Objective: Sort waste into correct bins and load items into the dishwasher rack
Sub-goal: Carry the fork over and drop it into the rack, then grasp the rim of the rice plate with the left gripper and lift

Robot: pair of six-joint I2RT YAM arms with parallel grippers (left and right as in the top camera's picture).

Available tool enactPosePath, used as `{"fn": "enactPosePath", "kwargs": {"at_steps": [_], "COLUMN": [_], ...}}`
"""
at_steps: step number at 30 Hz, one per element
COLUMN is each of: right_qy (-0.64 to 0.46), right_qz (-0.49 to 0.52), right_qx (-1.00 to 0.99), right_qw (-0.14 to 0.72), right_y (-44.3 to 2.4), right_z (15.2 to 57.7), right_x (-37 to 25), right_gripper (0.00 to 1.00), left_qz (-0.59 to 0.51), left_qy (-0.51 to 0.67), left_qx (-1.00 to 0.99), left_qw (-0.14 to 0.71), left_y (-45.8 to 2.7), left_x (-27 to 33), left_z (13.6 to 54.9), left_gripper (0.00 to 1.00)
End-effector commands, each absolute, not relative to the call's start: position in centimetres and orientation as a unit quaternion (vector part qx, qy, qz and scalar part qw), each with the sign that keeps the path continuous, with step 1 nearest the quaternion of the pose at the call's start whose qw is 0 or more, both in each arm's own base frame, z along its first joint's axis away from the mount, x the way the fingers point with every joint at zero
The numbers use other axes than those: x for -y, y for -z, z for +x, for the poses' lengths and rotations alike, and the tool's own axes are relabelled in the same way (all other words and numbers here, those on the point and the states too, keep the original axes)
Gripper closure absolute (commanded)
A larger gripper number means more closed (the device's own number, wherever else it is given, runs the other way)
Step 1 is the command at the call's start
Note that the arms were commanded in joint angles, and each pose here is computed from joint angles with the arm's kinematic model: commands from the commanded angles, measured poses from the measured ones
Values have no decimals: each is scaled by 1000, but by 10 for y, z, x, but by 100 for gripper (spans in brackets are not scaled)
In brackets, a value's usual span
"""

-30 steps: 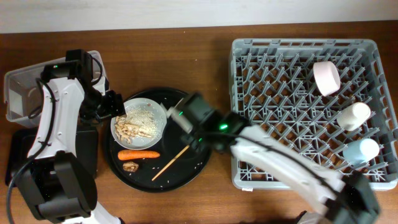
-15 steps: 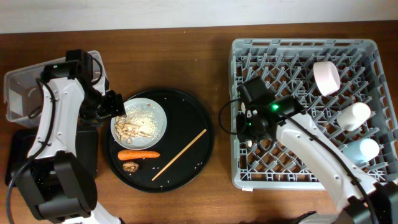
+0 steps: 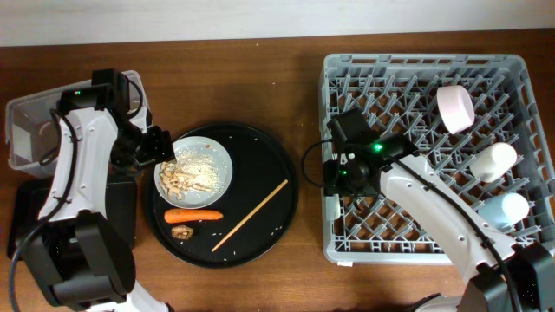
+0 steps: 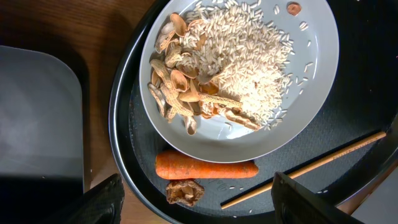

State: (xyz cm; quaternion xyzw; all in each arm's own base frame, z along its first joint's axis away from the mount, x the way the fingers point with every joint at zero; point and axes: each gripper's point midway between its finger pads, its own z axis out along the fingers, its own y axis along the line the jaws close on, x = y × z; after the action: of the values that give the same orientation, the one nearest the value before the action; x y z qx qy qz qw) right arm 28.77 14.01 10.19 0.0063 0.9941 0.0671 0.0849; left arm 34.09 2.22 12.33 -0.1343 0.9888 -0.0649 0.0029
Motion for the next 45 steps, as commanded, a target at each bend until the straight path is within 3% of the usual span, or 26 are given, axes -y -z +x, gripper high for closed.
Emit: {"fn": "enactPosePath", "kwargs": {"at_steps": [1,4,7,12,19,25,34,43,45], "right_qy": [-81,-65,-38,-34,0,4,4,4,4], "right_qz": [-6,-17,0,90,170,177,177,177,177], "right_qx": [-994,-995,-991,-983,-979,-979,-979,-979,-979], "right_qw": [78,79,125,157,110,105,105,104,103], "right_y": [-101,-110,-151,-206,-201,-201,-200,-200,-200], "right_z": [285,284,299,307,285,283,283,282,282], "right_x": [-145,-139,-122,-63,13,24,24,24,24], "right_gripper": [27,27,26,24,23,23,23,23,23], "left_qz": [-135,-134,-111,-19,80,98,98,99,99], "left_qy": [65,67,67,73,21,1,-3,-19,-19], "left_qx": [-989,-989,-991,-996,-996,-993,-992,-992,-991], "left_qw": [0,0,10,51,21,-58,-80,-79,-83], "left_y": [-121,-121,-121,-122,-80,-22,-7,4,9], "left_x": [-21,-20,-5,59,117,127,127,120,118], "left_z": [343,343,349,367,354,340,336,332,328], "left_gripper": [25,25,25,25,25,26,45,46,57]}}
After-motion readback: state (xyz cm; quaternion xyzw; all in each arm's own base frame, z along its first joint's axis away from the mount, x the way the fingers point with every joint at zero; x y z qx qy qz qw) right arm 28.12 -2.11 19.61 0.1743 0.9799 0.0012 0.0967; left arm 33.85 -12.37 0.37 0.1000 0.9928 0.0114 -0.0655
